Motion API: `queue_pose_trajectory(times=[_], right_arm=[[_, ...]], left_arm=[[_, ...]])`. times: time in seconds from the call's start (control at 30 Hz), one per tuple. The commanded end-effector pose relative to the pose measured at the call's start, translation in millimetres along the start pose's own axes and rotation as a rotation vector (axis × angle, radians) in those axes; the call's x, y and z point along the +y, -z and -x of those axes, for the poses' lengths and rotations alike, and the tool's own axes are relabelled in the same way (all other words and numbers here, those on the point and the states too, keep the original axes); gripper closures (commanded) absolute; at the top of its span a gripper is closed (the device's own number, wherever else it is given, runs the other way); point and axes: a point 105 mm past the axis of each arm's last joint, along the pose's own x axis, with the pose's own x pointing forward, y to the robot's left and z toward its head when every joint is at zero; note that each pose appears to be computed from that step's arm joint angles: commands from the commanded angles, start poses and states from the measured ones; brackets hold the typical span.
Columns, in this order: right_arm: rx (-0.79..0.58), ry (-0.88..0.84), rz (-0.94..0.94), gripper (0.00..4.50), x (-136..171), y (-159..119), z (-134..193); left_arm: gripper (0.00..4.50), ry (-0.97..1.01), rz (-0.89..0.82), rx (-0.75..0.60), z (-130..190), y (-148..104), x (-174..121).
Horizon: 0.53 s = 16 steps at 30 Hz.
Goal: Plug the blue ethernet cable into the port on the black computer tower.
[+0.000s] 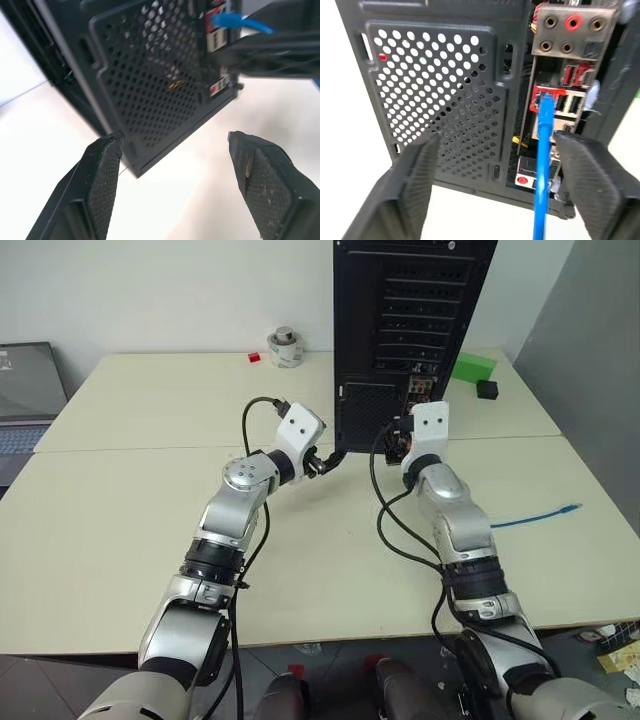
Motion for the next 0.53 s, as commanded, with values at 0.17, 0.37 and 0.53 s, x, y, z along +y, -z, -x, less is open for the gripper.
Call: queue_pose_trajectory(times=[0.17, 0.37, 0.53], right_arm=[[-0.117, -0.118, 0.086, 0.04, -20.4, -51.8, 35.9], [-0.065, -0.194, 0.187, 0.04, -49.4, -55.2, 58.4], [-0.051, -0.255, 0.215, 0.04, -53.2, -56.1, 66.9]], left_arm=[[1.0, -0.064, -0.032, -0.037, 10.7, -20.7, 24.7], [1.0, -0.034, -0.015, -0.046, 19.2, -26.4, 31.5], [1.0, 0.036, 0.01, -0.099, 23.7, -37.6, 23.8]])
